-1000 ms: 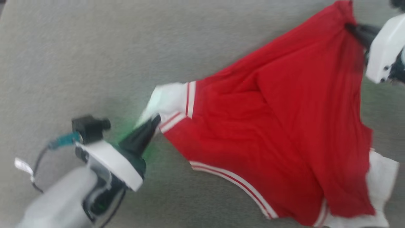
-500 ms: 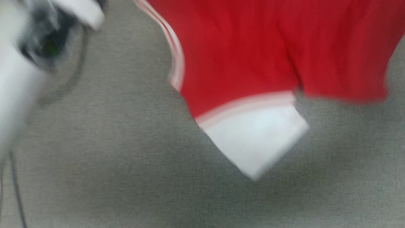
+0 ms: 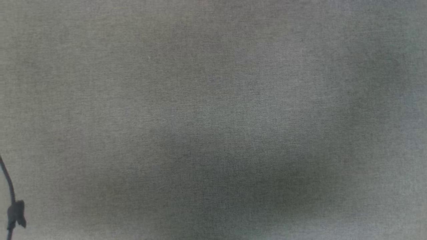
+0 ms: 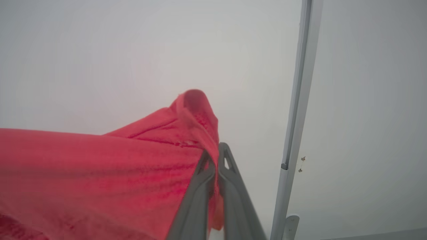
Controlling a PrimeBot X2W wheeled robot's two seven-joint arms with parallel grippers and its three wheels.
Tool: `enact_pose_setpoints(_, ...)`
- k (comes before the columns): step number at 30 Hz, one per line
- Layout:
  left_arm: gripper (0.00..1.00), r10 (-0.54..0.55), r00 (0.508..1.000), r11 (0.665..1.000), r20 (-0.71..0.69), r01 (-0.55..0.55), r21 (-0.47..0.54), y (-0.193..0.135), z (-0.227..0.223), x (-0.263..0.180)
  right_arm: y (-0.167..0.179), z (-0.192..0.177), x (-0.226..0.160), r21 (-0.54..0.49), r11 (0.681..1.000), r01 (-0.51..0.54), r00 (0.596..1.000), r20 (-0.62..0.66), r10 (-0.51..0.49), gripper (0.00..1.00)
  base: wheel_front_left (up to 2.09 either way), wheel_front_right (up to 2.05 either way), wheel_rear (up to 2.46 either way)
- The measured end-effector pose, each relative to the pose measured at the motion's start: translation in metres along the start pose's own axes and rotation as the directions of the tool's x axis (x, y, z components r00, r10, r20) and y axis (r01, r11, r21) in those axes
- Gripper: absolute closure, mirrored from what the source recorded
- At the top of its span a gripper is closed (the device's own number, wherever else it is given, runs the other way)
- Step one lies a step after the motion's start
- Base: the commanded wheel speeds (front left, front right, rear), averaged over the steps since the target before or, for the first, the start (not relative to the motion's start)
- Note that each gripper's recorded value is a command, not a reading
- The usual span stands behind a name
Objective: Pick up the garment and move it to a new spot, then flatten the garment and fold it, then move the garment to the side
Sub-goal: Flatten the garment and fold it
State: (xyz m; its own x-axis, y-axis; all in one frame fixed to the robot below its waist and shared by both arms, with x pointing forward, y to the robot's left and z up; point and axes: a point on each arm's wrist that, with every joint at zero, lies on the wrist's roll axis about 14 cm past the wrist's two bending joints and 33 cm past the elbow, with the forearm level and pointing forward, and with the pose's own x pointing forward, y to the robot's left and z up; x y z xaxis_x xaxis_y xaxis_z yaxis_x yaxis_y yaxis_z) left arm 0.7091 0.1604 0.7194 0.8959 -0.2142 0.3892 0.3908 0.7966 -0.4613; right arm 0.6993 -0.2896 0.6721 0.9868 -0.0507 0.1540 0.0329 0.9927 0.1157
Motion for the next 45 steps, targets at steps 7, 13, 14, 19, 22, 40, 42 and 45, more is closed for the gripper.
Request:
enact_pose_setpoints(7,1.00,0.006,0.986,0.986,-0.167,-0.033,-0.162,0.014,-0.074,-0.048,0.004,-0.073,-0.018,0.025,1.000,-0.012,0.989,-0.144,0.015,1.00,0.00,0.00,0.00)
enact_pose_setpoints(13,1.00,-0.011,0.954,0.930,-0.300,-0.101,-0.354,0.013,-0.137,-0.128,0.009,-0.146,-0.059,0.044,0.997,-0.056,0.955,-0.289,0.067,1.00,0.00,0.00,0.00)
enact_pose_setpoints(14,1.00,-0.010,0.944,0.925,-0.331,-0.117,-0.361,0.013,-0.148,-0.145,0.011,-0.154,-0.067,0.048,0.996,-0.070,0.950,-0.301,0.081,1.00,0.00,0.00,0.00)
enact_pose_setpoints(19,1.00,-0.002,0.927,0.870,-0.375,-0.183,-0.458,0.003,-0.162,-0.207,0.009,-0.190,-0.118,0.110,0.990,-0.089,0.917,-0.379,0.125,1.00,0.00,0.00,0.00)
enact_pose_setpoints(22,1.00,-0.018,0.912,0.850,-0.409,-0.202,-0.487,-0.011,-0.167,-0.240,0.007,-0.204,-0.150,0.144,0.985,-0.093,0.892,-0.428,0.146,1.00,0.00,0.00,0.00)
enact_pose_setpoints(40,1.00,-0.073,0.850,0.858,-0.522,-0.213,-0.467,-0.061,-0.144,-0.362,-0.012,-0.217,-0.316,0.246,0.969,-0.029,0.759,-0.625,0.182,1.00,0.00,0.00,0.00)
enact_pose_setpoints(42,1.00,-0.075,0.843,0.858,-0.533,-0.218,-0.465,-0.064,-0.143,-0.371,-0.013,-0.213,-0.326,0.252,0.968,-0.014,0.760,-0.626,0.174,1.00,0.00,0.00,0.00)
enact_pose_setpoints(45,1.00,-0.076,0.840,0.867,-0.537,-0.210,-0.452,-0.065,-0.140,-0.377,-0.013,-0.204,-0.333,0.256,0.967,-0.001,0.773,-0.613,0.163,1.00,0.00,0.00,0.00)
